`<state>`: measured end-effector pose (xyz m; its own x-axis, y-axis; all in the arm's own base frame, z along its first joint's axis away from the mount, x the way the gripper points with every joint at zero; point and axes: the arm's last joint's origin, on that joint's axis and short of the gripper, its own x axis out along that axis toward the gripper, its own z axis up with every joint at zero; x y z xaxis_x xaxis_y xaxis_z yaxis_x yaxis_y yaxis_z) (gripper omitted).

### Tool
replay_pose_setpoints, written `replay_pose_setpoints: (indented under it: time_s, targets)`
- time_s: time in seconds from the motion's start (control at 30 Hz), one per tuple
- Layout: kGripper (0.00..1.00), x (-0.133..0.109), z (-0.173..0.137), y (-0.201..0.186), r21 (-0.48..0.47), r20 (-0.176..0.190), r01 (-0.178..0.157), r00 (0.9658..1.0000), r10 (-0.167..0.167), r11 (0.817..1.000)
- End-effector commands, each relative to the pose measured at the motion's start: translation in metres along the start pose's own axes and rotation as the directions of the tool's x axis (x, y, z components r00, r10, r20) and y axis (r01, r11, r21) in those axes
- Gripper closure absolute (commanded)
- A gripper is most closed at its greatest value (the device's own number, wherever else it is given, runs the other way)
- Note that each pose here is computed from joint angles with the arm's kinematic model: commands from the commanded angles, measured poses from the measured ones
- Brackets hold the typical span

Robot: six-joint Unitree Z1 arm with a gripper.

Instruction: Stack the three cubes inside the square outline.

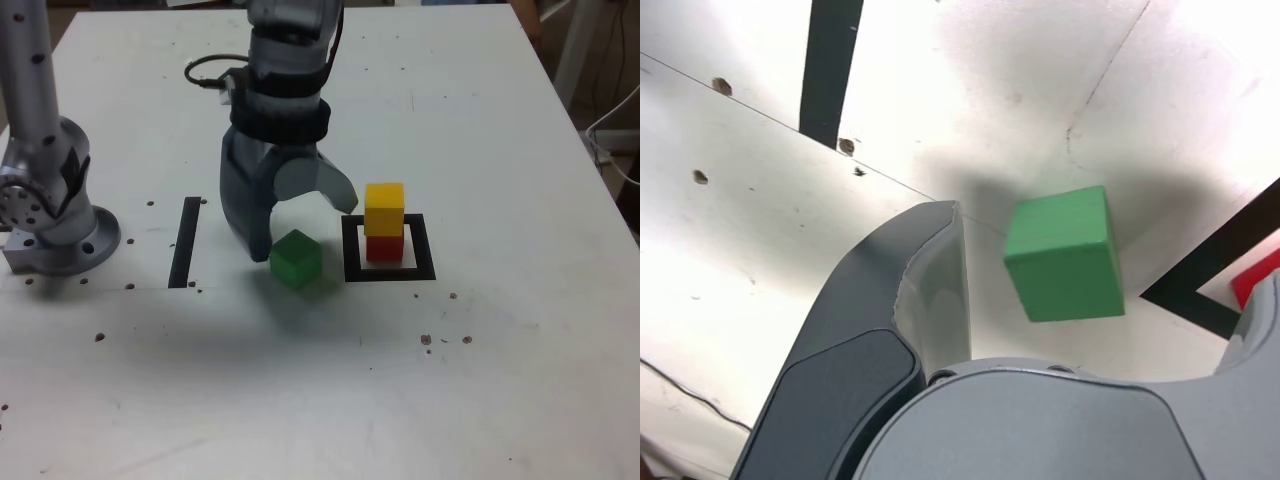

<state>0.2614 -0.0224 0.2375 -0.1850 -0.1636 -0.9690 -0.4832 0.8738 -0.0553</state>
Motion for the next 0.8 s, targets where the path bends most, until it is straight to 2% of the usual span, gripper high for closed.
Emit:
replay_pose_setpoints:
  time_s: [0.0,0.33,0.57,0.67,0.77]
  targets:
    - [0.04,0.004,0.002,0.000,-0.007,-0.009,-0.004,0.9999,0.004,1.000]
    - [0.11,0.019,0.011,-0.003,-0.028,-0.033,-0.012,0.9994,0.011,1.000]
    - [0.20,0.026,0.017,-0.005,-0.036,-0.066,0.003,0.9978,-0.005,0.999]
    - [0.26,0.028,0.018,-0.005,-0.042,-0.077,0.007,0.9970,-0.010,0.999]
    - [0.38,0.031,0.019,-0.004,-0.051,-0.097,0.009,0.9952,-0.014,0.999]
